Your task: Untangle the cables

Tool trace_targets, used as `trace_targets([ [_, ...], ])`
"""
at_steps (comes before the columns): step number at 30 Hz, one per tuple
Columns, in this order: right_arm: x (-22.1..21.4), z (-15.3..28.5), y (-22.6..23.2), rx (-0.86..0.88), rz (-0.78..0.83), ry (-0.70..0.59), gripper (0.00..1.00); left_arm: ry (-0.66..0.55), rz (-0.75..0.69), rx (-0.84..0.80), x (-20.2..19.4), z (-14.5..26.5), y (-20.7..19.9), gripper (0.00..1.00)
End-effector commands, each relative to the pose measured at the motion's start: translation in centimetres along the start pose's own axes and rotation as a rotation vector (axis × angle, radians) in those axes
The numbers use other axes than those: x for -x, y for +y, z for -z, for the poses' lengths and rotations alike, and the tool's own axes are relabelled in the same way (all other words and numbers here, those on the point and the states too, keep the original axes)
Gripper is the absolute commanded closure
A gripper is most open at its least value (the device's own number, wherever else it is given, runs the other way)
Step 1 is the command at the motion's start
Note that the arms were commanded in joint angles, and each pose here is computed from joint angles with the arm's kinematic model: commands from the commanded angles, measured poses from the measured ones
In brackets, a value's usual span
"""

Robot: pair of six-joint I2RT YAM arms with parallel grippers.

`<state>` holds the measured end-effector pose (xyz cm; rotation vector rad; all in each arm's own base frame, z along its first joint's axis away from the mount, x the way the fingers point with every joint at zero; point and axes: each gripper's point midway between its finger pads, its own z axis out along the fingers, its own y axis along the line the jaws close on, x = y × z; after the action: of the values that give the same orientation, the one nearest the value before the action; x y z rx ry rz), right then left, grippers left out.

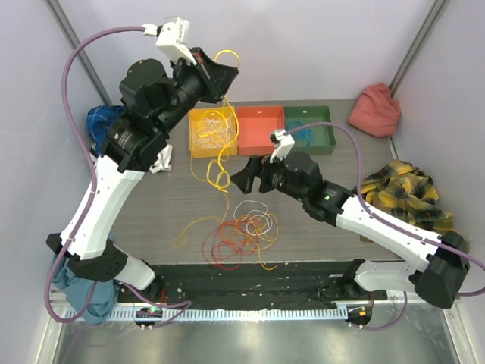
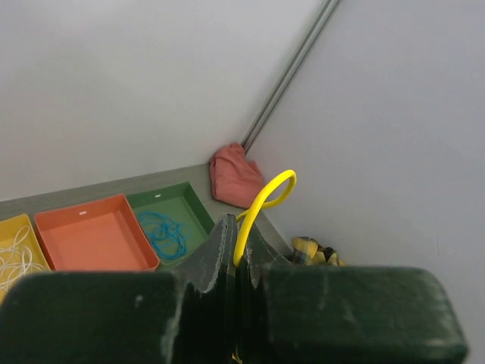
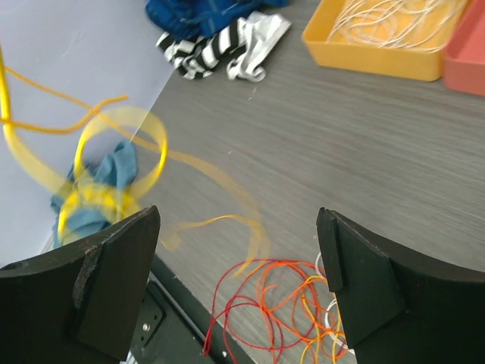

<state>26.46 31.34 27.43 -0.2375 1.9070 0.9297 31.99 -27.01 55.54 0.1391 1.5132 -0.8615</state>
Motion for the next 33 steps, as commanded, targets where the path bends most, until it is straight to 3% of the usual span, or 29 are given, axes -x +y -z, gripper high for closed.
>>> trace_targets([
  [1,0.6,0.3,3.2,0.159,0.019,-0.069,0.06,-0.063,-0.004,-0.029,2.7,1.1,-1.1,1.0],
  [16,-3.3,-4.1,3.0,0.185,0.097,-0.008,0.07,-0.069,0.06,-0.096,4.1,2.1,-3.0,1.0],
  [22,-5.7,-7.4,0.3,0.033,0.237,0.011,0.08,-0.038,0.104,-0.161,3.5,2.1,-4.3,1.0],
  [24,-7.0,-8.7,-1.1,-0.017,0.255,0.032,0.12,-0.034,0.106,-0.167,3.5,2.2,-4.4,1.0],
  [28,-7.8,-9.4,-1.9,-0.055,0.253,0.061,0.43,-0.027,0.092,-0.144,3.3,2.4,-4.0,1.0],
  [31,-7.2,-8.6,-2.8,-0.1,0.253,0.03,0.47,-0.032,0.079,-0.132,3.3,2.5,-3.7,1.0],
  [33,-6.9,-8.1,-2.9,-0.105,0.256,0.026,0.38,-0.037,0.074,-0.131,3.4,2.6,-3.6,1.0],
])
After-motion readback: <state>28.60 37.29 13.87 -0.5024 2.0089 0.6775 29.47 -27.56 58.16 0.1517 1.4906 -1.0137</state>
